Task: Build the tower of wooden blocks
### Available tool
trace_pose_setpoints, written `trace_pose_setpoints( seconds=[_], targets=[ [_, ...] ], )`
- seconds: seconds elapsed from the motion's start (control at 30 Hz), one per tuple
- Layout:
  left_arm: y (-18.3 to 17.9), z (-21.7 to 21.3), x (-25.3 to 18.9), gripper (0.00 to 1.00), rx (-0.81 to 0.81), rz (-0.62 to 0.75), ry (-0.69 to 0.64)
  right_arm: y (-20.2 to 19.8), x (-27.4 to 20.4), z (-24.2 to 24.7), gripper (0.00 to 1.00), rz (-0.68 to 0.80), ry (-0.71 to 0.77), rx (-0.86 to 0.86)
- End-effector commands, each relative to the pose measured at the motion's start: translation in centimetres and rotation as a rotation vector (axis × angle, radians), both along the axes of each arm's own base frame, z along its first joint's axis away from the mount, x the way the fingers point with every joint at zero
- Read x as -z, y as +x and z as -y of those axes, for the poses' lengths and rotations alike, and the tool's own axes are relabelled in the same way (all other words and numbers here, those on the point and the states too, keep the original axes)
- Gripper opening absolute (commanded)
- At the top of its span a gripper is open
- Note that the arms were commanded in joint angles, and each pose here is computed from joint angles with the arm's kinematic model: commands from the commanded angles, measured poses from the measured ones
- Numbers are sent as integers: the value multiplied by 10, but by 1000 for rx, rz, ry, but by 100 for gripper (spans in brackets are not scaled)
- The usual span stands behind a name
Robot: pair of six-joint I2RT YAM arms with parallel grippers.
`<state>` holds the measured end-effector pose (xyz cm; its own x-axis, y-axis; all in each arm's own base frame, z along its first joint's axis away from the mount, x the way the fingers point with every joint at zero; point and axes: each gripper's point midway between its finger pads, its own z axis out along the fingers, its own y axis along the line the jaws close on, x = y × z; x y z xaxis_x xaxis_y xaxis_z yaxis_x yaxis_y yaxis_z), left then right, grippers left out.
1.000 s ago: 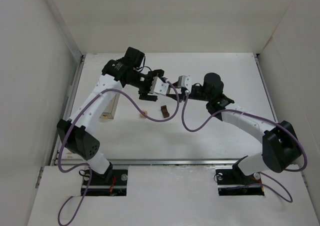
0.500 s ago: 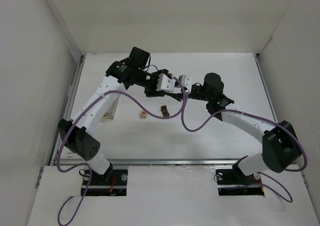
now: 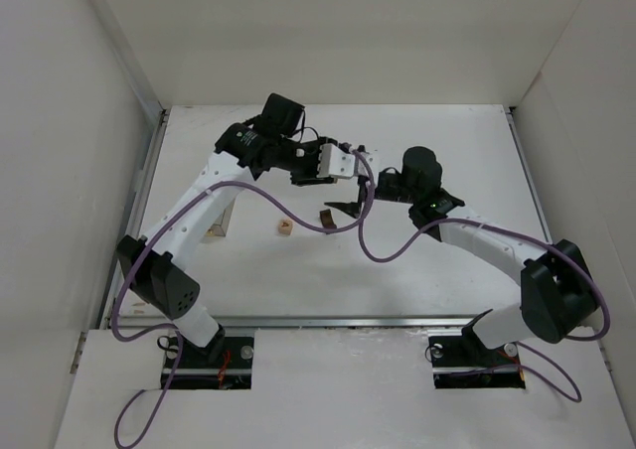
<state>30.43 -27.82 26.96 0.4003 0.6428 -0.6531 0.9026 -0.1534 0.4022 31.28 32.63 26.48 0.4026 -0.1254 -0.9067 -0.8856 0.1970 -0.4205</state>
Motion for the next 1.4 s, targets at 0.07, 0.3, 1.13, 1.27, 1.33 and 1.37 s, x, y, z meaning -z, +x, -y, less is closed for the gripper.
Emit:
trace_pose_setpoints(
  seconds=[0.07, 0.3, 1.13, 1.27, 1.33, 1.37],
  targets=[
    [20, -5, 19, 0, -162, -31, 46, 18, -17, 17, 100, -1, 31, 141],
    [74, -23, 75, 0, -271, -40, 107, 18, 2, 84, 100, -2, 51, 386],
    [124, 4, 218, 2, -192, -216, 306, -20, 12, 153, 100, 9, 58, 568],
    [116, 0, 232, 7, -208, -256, 322, -20, 12, 153, 100, 9, 58, 568],
    [115, 0, 232, 8, -228, -272, 318, -21, 12, 152, 100, 9, 58, 559],
    [115, 0, 232, 10, -235, -278, 317, -21, 12, 152, 100, 9, 58, 559]
  ],
)
